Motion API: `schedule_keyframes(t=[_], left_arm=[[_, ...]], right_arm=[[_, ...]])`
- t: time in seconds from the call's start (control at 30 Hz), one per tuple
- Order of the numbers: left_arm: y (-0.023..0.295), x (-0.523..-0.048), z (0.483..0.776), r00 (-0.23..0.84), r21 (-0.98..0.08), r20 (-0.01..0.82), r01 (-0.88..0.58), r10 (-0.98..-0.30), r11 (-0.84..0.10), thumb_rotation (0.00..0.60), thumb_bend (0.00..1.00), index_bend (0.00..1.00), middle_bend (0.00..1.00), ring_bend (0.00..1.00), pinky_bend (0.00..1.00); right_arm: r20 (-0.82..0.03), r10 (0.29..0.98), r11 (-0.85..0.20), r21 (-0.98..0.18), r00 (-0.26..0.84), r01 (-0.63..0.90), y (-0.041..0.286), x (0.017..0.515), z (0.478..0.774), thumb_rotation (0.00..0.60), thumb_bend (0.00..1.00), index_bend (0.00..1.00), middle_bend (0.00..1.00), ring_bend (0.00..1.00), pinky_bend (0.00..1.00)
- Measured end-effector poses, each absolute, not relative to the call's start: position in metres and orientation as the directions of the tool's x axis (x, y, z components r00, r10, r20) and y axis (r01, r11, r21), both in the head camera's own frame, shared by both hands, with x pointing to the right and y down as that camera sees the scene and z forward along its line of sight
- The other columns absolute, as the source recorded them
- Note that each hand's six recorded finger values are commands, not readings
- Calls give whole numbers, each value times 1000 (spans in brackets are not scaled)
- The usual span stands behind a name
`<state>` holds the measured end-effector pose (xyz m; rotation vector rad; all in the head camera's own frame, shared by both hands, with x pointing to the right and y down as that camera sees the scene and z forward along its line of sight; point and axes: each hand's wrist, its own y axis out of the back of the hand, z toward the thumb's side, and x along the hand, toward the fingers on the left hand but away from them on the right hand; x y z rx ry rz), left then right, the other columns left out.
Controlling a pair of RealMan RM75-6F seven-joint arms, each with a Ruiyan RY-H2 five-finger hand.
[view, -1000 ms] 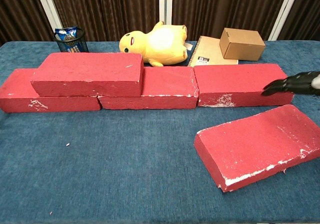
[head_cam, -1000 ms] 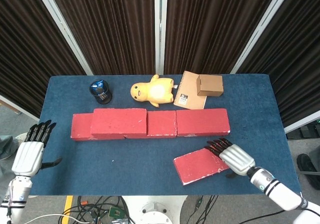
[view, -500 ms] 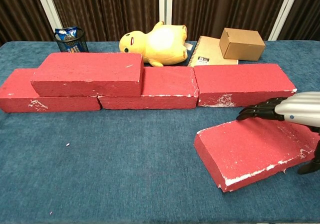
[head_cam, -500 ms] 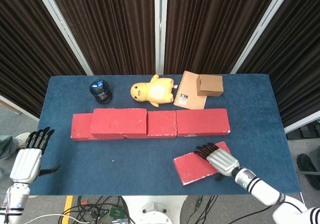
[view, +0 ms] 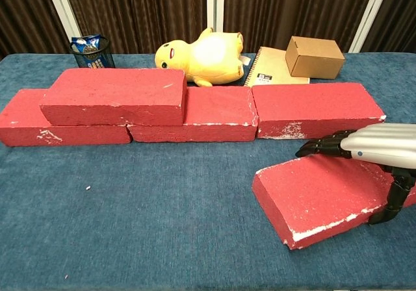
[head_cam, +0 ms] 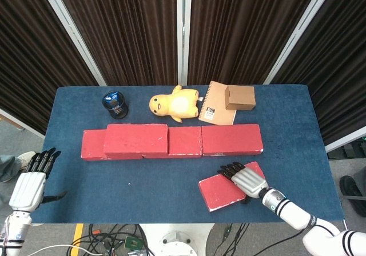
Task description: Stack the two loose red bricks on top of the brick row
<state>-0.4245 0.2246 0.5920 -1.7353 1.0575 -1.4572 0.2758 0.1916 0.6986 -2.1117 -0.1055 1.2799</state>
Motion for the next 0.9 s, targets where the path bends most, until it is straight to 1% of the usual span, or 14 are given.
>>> schedule_keyframes(t=[0.13,0.27,0.33,0.43,0.5,0.63,0.77,0.9], left_arm=[[225,-428,596,58,-849,489,-196,-870,-491,600,51,0,0,0,0],[227,-432,601,48,-838,508,-202,-860,-506,600,51,0,0,0,0],[228,-434,604,41,-834,516,-207,-856,-512,600,50,0,0,0,0],[228,-436,605,34,-832,520,-208,-854,-515,600,51,0,0,0,0],[228,-436,606,34,-830,522,-209,-852,-517,600,51,0,0,0,0],[229,-437,608,32,-826,528,-210,-848,-523,600,51,0,0,0,0],[229,-437,608,33,-825,530,-207,-847,-525,600,51,0,0,0,0],[229,-437,607,35,-826,530,-206,-847,-525,600,51,0,0,0,0]], right_arm=[[-759,395,-772,-579,518,-260,191,279,703,600,0,0,3,0,0],[-766,393,-767,-579,509,-279,193,282,706,600,0,0,40,0,7],[-767,393,-769,-576,507,-277,193,283,706,600,0,0,67,7,35],[-759,404,-763,-588,511,-269,191,282,705,600,0,0,119,65,93],[-752,413,-760,-595,513,-261,190,283,704,600,0,0,146,83,115],[-751,419,-761,-597,510,-254,189,284,704,600,0,0,163,112,163],[-748,423,-759,-601,511,-251,188,284,702,600,0,0,166,113,166],[-729,443,-748,-622,522,-232,184,283,695,600,0,0,164,113,166]])
